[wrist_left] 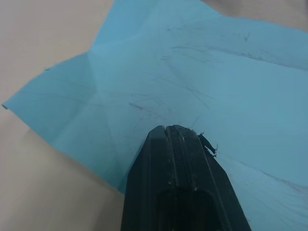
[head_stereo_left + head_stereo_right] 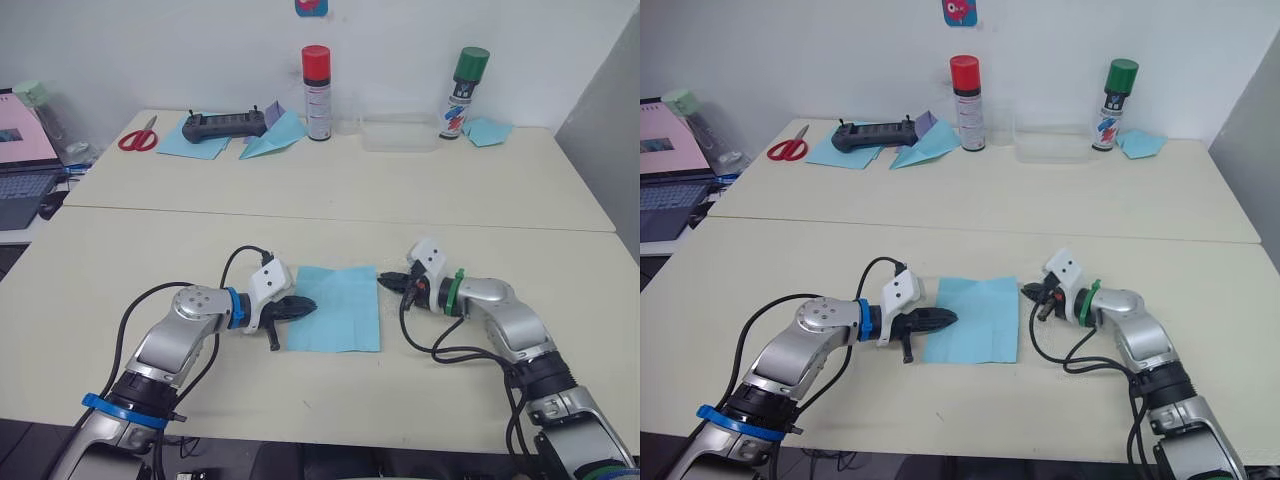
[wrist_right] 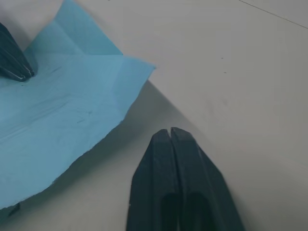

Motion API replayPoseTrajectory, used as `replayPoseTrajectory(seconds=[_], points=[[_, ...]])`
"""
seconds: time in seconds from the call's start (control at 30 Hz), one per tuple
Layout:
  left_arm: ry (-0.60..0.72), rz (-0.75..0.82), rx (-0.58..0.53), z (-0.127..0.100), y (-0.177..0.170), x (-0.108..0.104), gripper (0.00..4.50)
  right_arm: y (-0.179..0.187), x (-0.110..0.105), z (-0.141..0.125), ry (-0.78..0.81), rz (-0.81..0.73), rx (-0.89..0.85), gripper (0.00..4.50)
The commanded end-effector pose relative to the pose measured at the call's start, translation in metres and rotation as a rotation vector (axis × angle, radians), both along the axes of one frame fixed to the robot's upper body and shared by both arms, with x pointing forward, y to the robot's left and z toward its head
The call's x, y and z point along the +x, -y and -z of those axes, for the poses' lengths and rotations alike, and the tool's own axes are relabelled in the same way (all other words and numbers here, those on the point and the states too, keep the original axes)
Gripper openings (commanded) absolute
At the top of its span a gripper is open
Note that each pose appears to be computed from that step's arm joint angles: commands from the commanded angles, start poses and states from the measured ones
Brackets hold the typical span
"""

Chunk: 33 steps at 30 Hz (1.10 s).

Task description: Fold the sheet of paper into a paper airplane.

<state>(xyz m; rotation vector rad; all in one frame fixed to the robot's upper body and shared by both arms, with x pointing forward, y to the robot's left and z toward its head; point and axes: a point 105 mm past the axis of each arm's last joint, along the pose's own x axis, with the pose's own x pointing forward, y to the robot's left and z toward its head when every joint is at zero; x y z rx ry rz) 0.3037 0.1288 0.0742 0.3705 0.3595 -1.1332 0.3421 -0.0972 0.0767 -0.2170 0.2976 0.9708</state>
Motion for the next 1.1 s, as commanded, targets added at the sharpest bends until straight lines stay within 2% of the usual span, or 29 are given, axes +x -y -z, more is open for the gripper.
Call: replayPoseTrajectory(seconds=[0.03,0.2,0.43,0.67,0.9,1.1], points=[[-0.062,-0.013,0.055,0.020,-0.007,-0.005,0.00,-0.020,-0.022,-0.001,-0.063,-0.148,0.041,0.01],[-0.060,-0.011,0.055,0.020,-0.006,-0.005,0.00,-0.035,-0.049,-0.006,-0.197,-0.256,0.145,0.01],[-0.056,-0.012,0.054,0.020,-0.005,-0.004,0.00,-0.057,-0.036,-0.031,-0.175,-0.195,0.303,0.01],[-0.077,-0.019,0.060,0.020,-0.007,-0.004,0.00,-0.083,-0.023,-0.016,-0.135,-0.177,0.233,0.01],[-0.100,-0.054,0.094,0.016,-0.026,-0.004,0.00,-0.100,-0.019,0.002,-0.090,-0.195,0.130,0.01],[-0.093,-0.070,0.102,-0.002,-0.040,-0.004,0.00,-0.101,-0.020,0.022,-0.071,-0.213,-0.012,0.01]])
